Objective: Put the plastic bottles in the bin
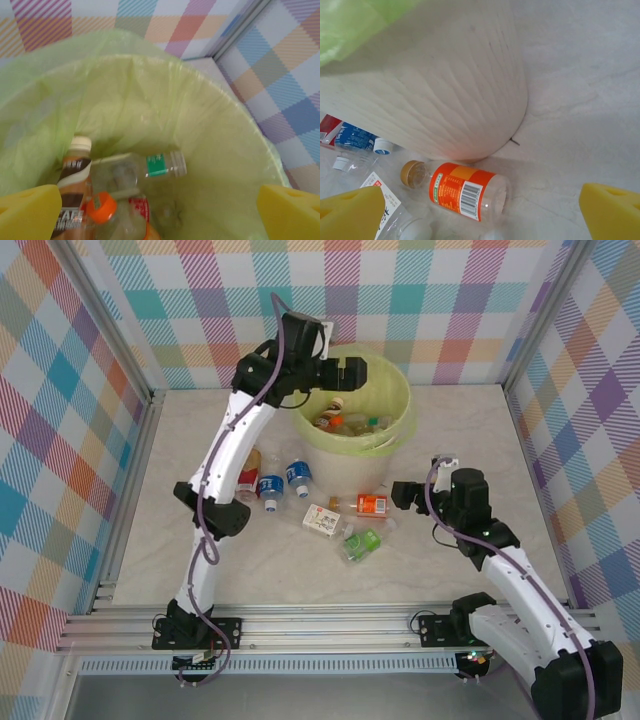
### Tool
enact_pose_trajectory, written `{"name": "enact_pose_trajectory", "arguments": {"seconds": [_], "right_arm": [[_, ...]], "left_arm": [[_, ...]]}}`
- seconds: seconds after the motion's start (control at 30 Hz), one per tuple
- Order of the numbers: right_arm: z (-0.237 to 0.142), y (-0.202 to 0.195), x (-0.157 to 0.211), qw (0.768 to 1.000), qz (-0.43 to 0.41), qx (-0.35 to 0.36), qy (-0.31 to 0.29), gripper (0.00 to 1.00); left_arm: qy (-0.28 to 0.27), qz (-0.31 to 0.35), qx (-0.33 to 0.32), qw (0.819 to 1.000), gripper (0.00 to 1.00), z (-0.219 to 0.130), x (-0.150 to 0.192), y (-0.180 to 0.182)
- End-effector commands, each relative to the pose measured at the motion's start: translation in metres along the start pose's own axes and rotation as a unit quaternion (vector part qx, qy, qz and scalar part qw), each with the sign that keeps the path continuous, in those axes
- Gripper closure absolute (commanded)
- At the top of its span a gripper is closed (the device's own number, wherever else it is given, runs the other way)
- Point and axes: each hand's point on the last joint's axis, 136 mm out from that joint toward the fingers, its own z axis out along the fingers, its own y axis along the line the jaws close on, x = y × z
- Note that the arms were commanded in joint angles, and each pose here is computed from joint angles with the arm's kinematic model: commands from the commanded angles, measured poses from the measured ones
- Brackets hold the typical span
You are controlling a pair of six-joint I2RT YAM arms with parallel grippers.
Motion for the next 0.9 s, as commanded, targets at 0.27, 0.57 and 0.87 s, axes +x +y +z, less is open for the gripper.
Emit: {"name": "enact_pose_trajectory", "arguments": {"seconds": [0.27, 0.57, 0.87], "right_arm": [[-0.009, 0.001, 0.075, 0.948, 0.290, 0.038, 0.127, 0.01], [-0.005, 0.016, 0.121, 0.934, 0.295, 0.056, 0.191, 0.01], [0.020, 0.033, 0.130, 0.927, 0.281, 0.043, 0.246, 0.00]], "left_arm": [[-0.119, -0.021, -0.003, 0.993, 0.00, -0.078, -0.017, -0.002], [-0.071, -0.097, -0.018, 0.993, 0.00, -0.069, 0.040, 0.021], [-0.069, -0.122, -0.087, 0.986, 0.00, -0.109, 0.101, 0.063]]}}
